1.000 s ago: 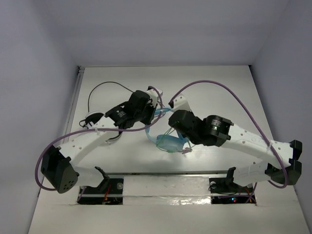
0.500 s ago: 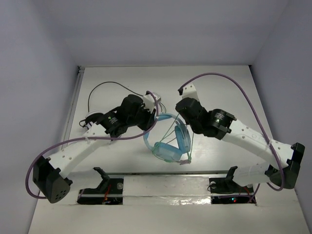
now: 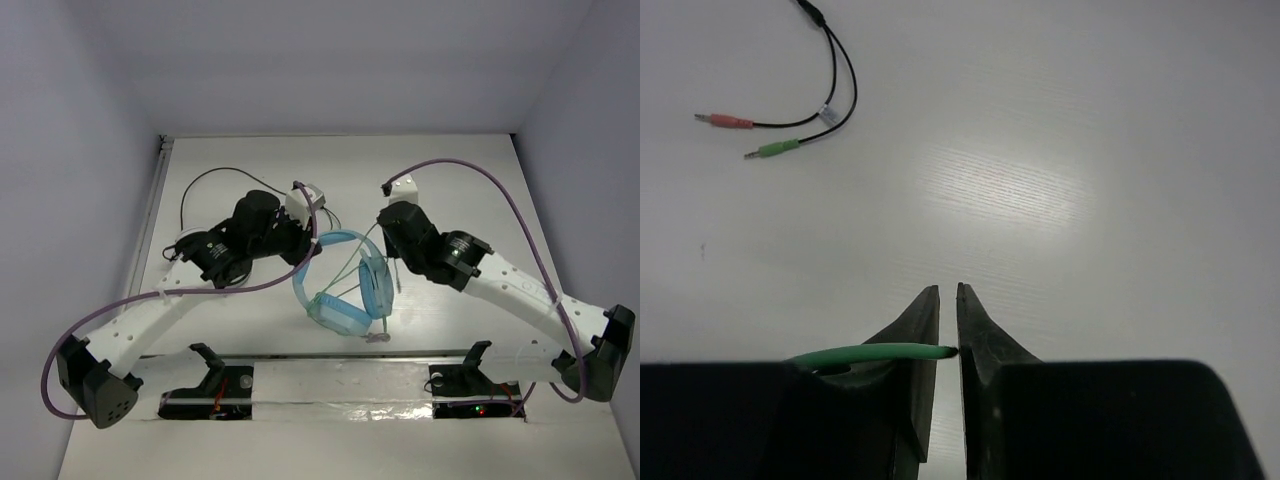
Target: Wrap the headphones
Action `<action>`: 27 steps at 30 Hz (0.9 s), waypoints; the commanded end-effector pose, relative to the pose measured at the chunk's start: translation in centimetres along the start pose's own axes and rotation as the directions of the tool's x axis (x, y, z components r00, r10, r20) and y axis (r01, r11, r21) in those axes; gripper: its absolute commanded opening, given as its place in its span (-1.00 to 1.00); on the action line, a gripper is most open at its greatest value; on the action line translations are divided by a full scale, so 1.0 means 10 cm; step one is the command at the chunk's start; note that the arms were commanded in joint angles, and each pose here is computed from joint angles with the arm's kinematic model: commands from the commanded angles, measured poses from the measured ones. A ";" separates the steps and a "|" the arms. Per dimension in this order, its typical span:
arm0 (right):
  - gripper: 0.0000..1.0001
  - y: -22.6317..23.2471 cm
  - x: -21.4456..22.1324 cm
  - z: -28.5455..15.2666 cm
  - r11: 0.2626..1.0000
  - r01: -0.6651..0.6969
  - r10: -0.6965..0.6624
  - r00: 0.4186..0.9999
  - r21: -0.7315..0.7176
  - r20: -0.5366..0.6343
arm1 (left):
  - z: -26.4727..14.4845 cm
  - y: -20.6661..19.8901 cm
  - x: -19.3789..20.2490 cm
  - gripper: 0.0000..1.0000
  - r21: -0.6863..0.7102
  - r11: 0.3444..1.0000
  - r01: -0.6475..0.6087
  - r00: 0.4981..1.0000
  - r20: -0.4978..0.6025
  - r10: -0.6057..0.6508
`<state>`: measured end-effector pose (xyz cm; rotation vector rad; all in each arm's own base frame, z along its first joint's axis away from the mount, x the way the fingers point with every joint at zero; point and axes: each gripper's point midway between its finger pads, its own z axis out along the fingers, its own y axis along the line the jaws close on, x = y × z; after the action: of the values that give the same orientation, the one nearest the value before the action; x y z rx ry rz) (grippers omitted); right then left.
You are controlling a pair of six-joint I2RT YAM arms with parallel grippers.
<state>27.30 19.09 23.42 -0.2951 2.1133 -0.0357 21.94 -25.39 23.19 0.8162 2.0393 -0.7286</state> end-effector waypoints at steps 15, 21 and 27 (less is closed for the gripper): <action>-0.69 0.31 -0.34 -0.09 0.874 -0.273 0.367 0.913 -0.402 0.178 | -0.51 -0.17 -1.32 -1.00 0.151 0.988 0.043 0.923 0.373 -0.097; -1.00 0.22 -0.40 -0.17 0.859 -0.302 0.415 0.884 -0.413 0.216 | -0.56 0.02 -1.36 -1.00 0.050 0.996 0.076 0.924 0.372 -0.089; -1.00 0.28 -0.31 -0.17 0.833 -0.305 0.436 0.875 -0.462 0.209 | -0.64 0.07 -1.53 -1.00 0.046 0.992 0.120 0.895 0.427 -0.128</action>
<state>26.77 21.67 25.40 -0.1266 1.8721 0.5897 26.34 -24.50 32.04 0.5738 1.8810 -0.8384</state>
